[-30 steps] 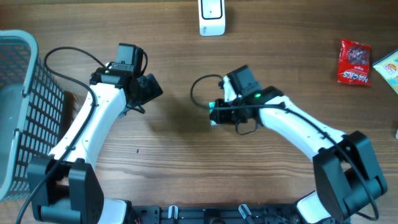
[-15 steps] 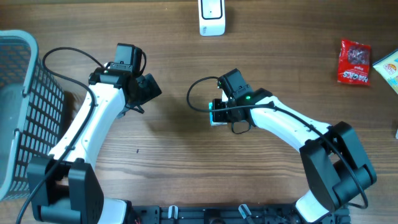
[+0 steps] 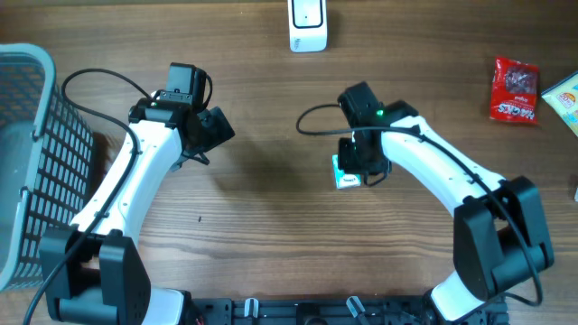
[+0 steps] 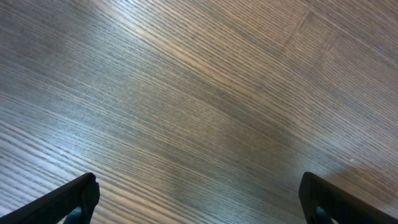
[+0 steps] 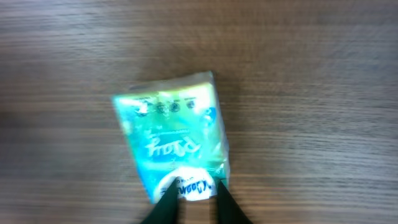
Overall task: Scan the item barcode
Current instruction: 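Grasp the green tissue pack with the right gripper and lift it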
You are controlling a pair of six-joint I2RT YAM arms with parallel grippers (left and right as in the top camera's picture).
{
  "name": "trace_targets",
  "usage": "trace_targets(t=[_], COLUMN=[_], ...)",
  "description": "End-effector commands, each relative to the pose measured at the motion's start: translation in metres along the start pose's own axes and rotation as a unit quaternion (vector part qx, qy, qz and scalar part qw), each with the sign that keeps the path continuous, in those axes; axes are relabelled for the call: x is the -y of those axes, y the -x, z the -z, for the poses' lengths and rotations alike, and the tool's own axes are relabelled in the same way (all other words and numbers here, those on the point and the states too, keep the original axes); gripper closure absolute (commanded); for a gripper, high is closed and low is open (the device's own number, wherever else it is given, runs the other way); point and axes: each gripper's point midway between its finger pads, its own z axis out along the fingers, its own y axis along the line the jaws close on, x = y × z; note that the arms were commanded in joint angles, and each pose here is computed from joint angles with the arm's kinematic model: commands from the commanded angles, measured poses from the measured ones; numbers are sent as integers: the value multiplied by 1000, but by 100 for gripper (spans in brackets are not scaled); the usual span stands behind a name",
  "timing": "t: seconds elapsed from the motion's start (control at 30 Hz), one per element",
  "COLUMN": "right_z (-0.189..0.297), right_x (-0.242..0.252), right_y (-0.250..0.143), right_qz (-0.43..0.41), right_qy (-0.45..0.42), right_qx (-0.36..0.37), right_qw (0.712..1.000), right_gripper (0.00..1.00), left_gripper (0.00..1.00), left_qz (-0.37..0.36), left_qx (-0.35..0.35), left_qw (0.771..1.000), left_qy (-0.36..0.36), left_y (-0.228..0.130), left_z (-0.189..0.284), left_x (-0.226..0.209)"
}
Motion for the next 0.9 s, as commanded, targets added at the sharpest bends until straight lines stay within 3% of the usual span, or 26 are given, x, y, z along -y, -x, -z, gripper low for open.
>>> trace_targets(t=[0.0,0.03,0.13,0.17,0.37,0.57,0.7,0.87], right_z=[11,9,1,-3,-22,-31,-28,-23], right_x=[-13,-19,-14,-14,2,9,-4,8], right_y=[8,5,1,0,-5,-7,-1,6], right_qz=[57,79,102,101,66,58,60,47], right_qy=[26,42,34,34,1,-9,83,155], right_qx=[2,-5,-6,-7,1,6,-5,-13], right_qw=[998,996,994,994,998,998,995,987], right_gripper=[53,50,23,20,13,27,29,44], left_gripper=[0,0,0,0,0,0,0,0], left_qz=[1,1,1,1,1,1,1,1], left_qx=[1,1,1,1,1,1,1,1], left_qw=[1000,1000,1000,1000,1000,1000,1000,1000], left_qy=[8,8,8,8,8,8,8,8], left_y=[1,1,1,1,1,1,1,1], left_z=[-3,-3,-3,-3,-3,-3,-3,-3], left_x=[-4,-4,-4,-4,-4,-4,-4,-4])
